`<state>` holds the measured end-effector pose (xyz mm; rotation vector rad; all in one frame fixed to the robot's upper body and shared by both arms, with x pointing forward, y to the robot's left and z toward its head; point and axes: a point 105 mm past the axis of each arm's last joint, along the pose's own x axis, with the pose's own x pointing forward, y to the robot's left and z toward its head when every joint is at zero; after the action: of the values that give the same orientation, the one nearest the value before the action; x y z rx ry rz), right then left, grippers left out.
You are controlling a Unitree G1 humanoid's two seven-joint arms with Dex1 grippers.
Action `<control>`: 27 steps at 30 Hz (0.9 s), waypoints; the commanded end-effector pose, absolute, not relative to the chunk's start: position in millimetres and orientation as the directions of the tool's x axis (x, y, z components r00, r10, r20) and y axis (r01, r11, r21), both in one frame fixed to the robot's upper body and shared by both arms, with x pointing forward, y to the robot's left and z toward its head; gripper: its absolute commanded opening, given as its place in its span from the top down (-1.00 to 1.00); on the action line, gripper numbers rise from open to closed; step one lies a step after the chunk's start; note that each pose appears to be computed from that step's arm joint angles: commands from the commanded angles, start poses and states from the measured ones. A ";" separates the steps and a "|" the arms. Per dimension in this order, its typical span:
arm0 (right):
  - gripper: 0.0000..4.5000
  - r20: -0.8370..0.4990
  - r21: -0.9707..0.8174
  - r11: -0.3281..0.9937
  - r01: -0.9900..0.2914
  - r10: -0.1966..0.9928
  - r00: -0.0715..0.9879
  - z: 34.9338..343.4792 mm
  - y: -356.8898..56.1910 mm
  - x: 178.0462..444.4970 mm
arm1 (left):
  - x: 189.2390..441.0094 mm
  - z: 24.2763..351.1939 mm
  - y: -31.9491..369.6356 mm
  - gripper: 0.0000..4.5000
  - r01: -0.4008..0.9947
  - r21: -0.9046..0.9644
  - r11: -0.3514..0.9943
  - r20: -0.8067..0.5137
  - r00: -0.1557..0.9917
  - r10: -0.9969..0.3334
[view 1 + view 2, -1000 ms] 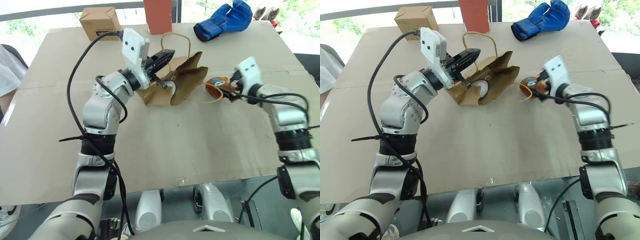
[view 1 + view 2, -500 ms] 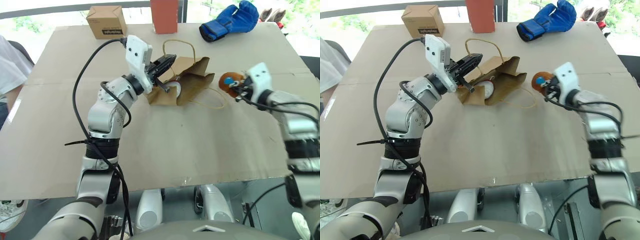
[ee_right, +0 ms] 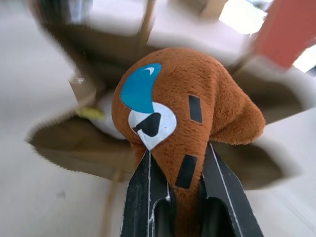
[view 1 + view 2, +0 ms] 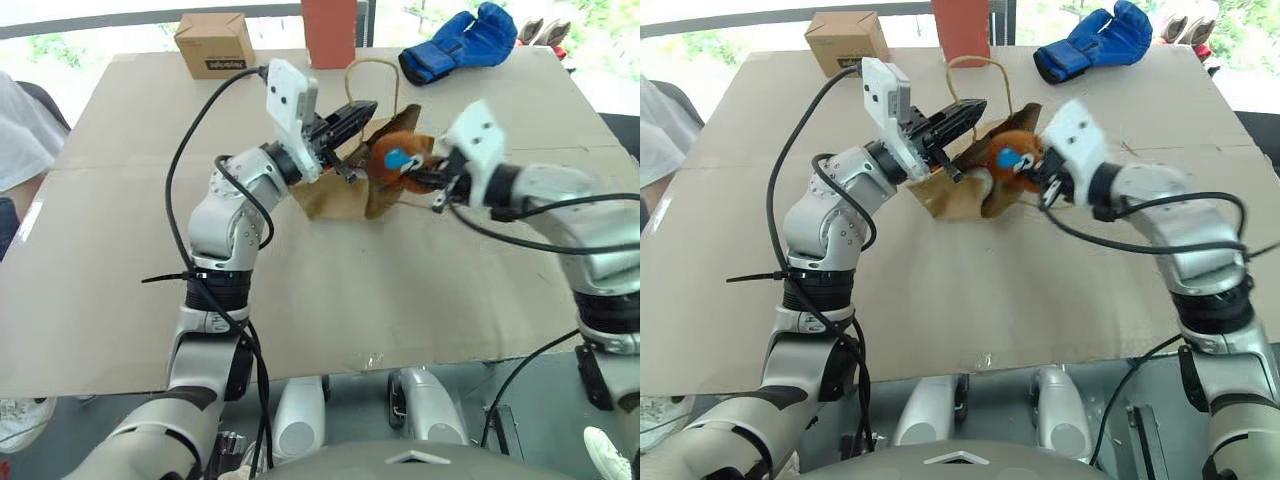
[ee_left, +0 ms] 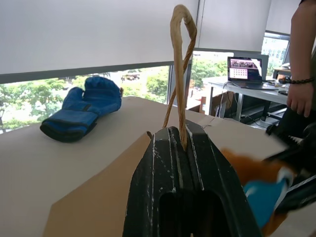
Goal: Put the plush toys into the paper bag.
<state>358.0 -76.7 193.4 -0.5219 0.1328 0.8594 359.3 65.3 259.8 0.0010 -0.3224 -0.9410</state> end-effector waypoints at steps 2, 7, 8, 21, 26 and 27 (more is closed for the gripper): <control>0.99 -0.303 -0.561 0.489 -0.668 0.630 0.716 198.0 -63.2 389.8 | 338.1 268.1 52.6 1.00 0.826 0.194 0.529 0.300 0.464 -0.834; 0.99 -0.308 -0.493 0.436 -0.753 0.722 0.620 176.4 -23.2 405.2 | 333.5 249.2 53.5 1.00 0.812 0.198 0.550 0.273 0.493 -0.826; 0.69 -0.319 -0.475 0.419 -0.774 0.738 0.595 170.5 -20.3 404.9 | 333.0 246.2 54.9 1.00 0.809 0.202 0.553 0.268 0.497 -0.825; -0.72 -0.119 -0.316 0.591 -0.743 0.752 0.649 222.0 -83.5 346.1 | 348.1 251.1 96.1 1.00 0.750 0.156 0.643 0.307 0.582 -0.753; -0.72 -0.143 -0.121 0.733 -0.670 0.655 0.742 211.5 -120.8 325.6 | 347.7 269.5 112.2 1.00 0.758 0.170 0.629 0.366 0.544 -0.755; -0.72 -0.151 -0.055 0.761 -0.646 0.633 0.759 206.2 -125.9 323.2 | 347.4 271.5 115.4 1.00 0.760 0.179 0.624 0.367 0.537 -0.760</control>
<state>329.7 -115.5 204.6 -0.1934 0.1022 0.7583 352.1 106.2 252.6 -0.0150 -0.3568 -0.8920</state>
